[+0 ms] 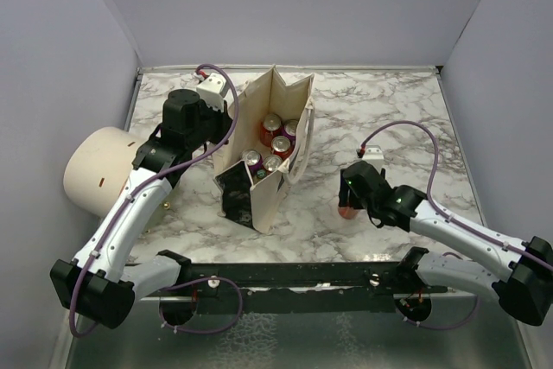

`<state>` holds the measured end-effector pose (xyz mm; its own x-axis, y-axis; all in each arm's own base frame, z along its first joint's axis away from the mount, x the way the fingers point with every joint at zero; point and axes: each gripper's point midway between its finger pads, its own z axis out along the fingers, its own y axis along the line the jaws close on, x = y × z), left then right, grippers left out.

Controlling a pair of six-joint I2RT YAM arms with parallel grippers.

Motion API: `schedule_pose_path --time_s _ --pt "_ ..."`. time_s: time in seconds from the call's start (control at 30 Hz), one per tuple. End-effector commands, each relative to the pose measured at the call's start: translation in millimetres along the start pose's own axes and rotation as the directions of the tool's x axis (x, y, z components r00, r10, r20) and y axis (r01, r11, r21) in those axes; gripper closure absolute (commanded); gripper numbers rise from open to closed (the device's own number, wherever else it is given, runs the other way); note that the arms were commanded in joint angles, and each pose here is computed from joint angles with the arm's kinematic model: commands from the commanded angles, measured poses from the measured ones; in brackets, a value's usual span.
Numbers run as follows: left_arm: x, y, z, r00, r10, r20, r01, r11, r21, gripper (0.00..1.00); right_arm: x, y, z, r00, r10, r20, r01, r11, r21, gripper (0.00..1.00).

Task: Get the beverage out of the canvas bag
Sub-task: Place the drink at the center of the board.

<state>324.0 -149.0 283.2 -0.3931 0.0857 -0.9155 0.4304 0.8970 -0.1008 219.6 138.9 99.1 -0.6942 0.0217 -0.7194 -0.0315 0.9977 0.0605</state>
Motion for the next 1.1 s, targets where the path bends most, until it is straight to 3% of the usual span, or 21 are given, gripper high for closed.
schedule_pose_path --time_s 0.0,0.13,0.23,0.53,0.67,0.73,0.87,0.97,1.07 --pt "-47 -5 -13 0.986 0.000 0.165 -0.001 1.000 0.008 1.00 -15 4 2 0.997 0.050 0.059 -0.051 0.999 0.006 0.69" --pt "-43 -5 -12 0.988 -0.016 0.153 0.014 1.000 0.011 1.00 -18 1 -1 0.997 0.049 0.065 -0.051 0.999 0.016 0.57" --pt "-41 -5 -11 0.988 -0.021 0.154 0.019 1.000 0.014 1.00 -21 0 -5 0.996 0.054 0.072 -0.056 0.998 0.016 0.40" --pt "-38 -5 -6 0.989 -0.034 0.144 0.032 0.999 0.016 1.00 -32 1 -14 0.996 0.041 0.078 -0.042 0.999 0.010 0.09" --pt "-42 -6 -5 0.988 -0.030 0.151 0.027 0.999 0.022 1.00 -46 1 -26 0.995 0.014 0.101 -0.014 1.000 0.002 0.04" --pt "-44 -7 -5 0.988 -0.028 0.154 0.025 0.999 0.024 1.00 -63 16 -34 0.987 -0.073 0.146 0.086 0.993 -0.082 0.02" --pt "-50 -14 -6 0.983 -0.021 0.184 0.009 0.998 0.067 1.00 -124 70 -76 0.889 -0.253 0.383 0.380 0.873 -0.305 0.04" --pt "-56 -19 -8 0.973 -0.016 0.231 -0.005 0.996 0.092 1.00 -167 95 -113 0.747 -0.348 0.566 0.586 0.748 -0.313 0.04" --pt "-63 -21 -10 0.961 -0.022 0.274 -0.006 0.995 0.101 1.00 -196 116 -137 0.608 -0.416 0.676 0.730 0.627 -0.272 0.04"
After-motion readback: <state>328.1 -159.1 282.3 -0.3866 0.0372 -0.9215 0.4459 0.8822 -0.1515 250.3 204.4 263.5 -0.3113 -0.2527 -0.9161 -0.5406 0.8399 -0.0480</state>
